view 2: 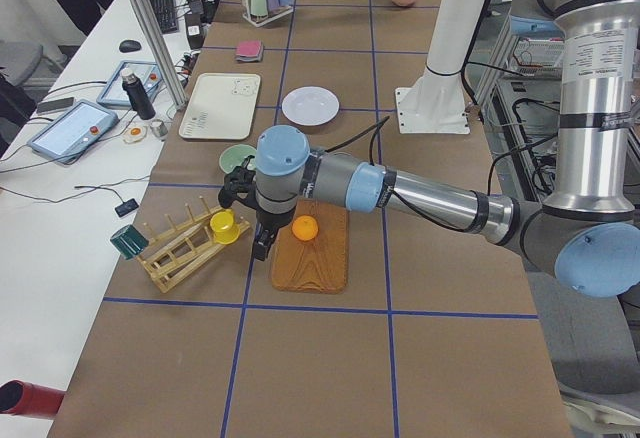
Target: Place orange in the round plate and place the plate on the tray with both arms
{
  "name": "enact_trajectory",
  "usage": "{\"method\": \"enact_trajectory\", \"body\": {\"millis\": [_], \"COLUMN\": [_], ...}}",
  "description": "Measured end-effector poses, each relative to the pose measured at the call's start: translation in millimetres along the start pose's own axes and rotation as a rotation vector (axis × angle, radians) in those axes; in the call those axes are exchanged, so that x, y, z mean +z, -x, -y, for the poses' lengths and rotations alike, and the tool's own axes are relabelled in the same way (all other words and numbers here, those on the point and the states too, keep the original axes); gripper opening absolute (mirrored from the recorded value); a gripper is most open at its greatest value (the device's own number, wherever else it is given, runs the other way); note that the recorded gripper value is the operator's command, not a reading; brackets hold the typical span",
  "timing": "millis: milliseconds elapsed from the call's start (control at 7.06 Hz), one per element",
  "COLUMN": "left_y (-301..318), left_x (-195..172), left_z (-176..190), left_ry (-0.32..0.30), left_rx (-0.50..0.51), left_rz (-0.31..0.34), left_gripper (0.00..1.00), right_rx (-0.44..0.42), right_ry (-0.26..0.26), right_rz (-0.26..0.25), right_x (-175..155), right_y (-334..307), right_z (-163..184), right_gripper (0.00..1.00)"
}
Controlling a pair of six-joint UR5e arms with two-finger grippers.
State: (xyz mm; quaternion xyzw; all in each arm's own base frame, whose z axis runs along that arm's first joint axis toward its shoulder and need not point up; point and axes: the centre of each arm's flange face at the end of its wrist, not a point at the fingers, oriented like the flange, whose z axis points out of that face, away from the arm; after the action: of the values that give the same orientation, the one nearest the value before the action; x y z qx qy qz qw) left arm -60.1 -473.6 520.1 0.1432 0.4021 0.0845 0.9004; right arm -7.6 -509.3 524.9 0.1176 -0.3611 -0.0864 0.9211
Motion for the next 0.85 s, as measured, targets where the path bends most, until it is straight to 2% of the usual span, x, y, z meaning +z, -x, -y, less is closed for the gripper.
{"method": "enact_trajectory", "body": {"millis": [425,850], "left_y": [-55.7,-125.1], "left_x": [50.9,121.3], "left_z": [12.1,10.3], "left_ry": [0.027,0.010], "left_rx": [-0.126,-0.212], "left_rz": [-0.011,0.015], "left_gripper": [0.99,0.99], "right_rx": [0.032,0.037], "right_ry": [0.003,0.007], "right_rz": [0.005,0.005], "right_x": [4.1,5.6], "right_y": [13.2,13.0], "right_z": [5.6,3.6], "right_gripper": [1.00,1.00]}}
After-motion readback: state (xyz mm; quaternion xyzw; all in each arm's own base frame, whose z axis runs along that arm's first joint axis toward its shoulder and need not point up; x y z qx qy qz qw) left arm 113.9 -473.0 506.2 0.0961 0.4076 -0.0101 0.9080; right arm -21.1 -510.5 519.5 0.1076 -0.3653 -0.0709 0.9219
